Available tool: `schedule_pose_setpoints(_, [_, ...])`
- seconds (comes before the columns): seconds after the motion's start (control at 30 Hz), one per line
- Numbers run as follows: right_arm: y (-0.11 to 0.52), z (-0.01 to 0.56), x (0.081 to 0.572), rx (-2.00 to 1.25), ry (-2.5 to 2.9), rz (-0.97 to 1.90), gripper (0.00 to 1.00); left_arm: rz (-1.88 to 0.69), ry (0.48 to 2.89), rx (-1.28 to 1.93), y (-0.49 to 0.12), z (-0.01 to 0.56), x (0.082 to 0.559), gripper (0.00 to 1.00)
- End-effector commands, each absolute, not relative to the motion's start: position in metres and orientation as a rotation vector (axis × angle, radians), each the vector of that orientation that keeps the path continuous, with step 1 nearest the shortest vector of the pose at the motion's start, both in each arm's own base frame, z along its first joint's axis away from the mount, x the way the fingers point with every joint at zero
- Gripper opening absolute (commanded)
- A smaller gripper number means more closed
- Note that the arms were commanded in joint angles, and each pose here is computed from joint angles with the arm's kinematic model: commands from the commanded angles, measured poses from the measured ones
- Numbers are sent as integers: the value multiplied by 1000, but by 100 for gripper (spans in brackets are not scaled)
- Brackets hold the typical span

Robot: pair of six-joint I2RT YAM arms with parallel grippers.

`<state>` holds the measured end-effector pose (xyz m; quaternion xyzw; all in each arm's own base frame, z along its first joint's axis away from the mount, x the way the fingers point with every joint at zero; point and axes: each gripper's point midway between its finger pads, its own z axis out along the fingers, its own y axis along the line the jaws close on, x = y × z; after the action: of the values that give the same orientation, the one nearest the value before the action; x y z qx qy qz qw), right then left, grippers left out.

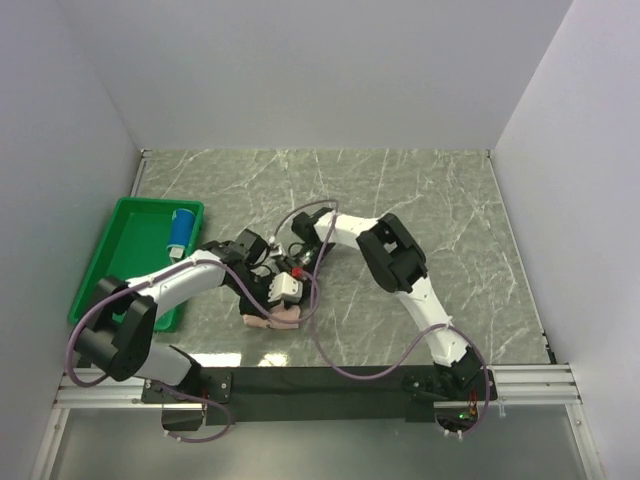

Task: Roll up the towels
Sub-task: Roll the towel

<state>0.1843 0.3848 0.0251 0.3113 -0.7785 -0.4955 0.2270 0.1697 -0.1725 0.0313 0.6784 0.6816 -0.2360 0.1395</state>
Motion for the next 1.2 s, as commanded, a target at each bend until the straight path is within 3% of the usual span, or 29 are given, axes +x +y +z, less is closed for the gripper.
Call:
schedule_pose_setpoints(0.0, [357,21,254,1035,-2461,-1252,50,-689,2205,2061,-138,-7,135,10])
schedule_pose_setpoints(0.07, [346,37,270,1089,-2559,-1244,57,-729,2228,2055,-138,-8,131,9])
schedule_pose_setpoints(0.2, [329,61,279,1153,-2690,-1258,58,-800,2295,1972,-137,-6,133,8])
schedule_pose_setpoints(0.37, [320,84,262,1053,-2773,-1404,56,-876,2326,1856,-142,1,152,8])
schedule_pose_setpoints(0.6, [283,128,291,931,-3065,-1560,53,-1038,2417,1688,-141,6,167,8])
schedule_pose_setpoints(0.83, [266,134,265,1384,-3132,-1418,54,-1136,2485,1594,-145,2,183,7])
schedule_pose_setpoints(1.17, [292,148,221,2101,-3065,-1110,66,-1212,2571,1494,-139,-9,199,8])
